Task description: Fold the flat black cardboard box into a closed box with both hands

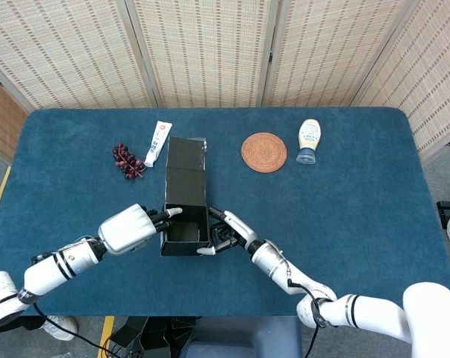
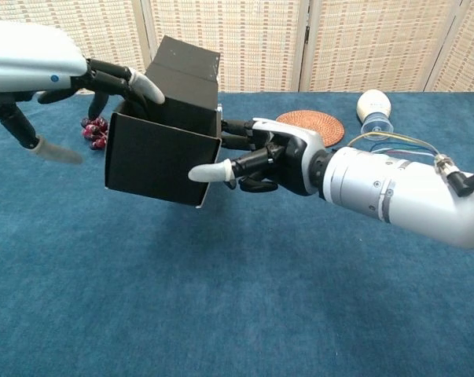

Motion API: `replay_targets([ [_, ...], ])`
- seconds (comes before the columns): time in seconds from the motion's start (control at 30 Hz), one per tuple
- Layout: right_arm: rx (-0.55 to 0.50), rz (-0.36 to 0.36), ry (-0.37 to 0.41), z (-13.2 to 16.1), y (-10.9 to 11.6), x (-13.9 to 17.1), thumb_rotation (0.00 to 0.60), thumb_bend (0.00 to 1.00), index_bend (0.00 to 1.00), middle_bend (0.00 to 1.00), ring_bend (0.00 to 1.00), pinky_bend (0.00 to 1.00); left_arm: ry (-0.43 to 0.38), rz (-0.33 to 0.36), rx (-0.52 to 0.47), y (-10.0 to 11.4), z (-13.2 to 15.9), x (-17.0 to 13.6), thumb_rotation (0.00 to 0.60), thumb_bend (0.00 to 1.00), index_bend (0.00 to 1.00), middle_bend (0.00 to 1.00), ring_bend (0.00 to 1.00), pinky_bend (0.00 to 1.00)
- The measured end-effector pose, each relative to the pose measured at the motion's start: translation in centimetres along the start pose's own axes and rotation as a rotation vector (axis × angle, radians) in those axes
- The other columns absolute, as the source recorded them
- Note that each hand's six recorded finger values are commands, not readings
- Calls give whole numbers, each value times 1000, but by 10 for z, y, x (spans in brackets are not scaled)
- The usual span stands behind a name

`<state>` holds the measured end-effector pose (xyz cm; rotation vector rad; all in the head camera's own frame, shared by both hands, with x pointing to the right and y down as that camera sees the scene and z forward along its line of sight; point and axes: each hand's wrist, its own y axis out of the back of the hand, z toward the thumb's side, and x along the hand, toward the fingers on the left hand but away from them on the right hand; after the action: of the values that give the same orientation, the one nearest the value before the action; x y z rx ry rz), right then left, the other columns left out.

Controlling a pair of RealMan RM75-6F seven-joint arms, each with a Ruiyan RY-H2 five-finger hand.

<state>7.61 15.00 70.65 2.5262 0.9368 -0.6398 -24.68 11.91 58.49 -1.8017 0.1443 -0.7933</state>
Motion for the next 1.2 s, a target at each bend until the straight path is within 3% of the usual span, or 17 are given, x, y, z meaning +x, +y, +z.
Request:
replay_targets([
  [0.3, 98, -38, -34, -11, 6, -7, 600, 442, 243, 287, 708, 1000, 204, 26, -74, -2, -35, -30, 600, 223, 63, 76, 404, 709],
  [0.57, 211, -52, -62, -21, -8, -23, 600, 401, 175, 224, 698, 1000, 381, 92, -205, -9, -62, -75, 600, 223, 40, 65, 400, 706],
  [0.9, 332, -50, -102, -34, -31, -41, 600, 221, 0, 8, 613, 1000, 420, 81, -279, -23, -66, -95, 600, 223, 16, 39, 398, 701],
  [1.2, 344, -37, -131, -37, -32, -31, 600, 136, 0, 0, 563, 1000, 453, 104, -414, -34, -67, -100, 600, 223, 10, 39, 423, 700],
])
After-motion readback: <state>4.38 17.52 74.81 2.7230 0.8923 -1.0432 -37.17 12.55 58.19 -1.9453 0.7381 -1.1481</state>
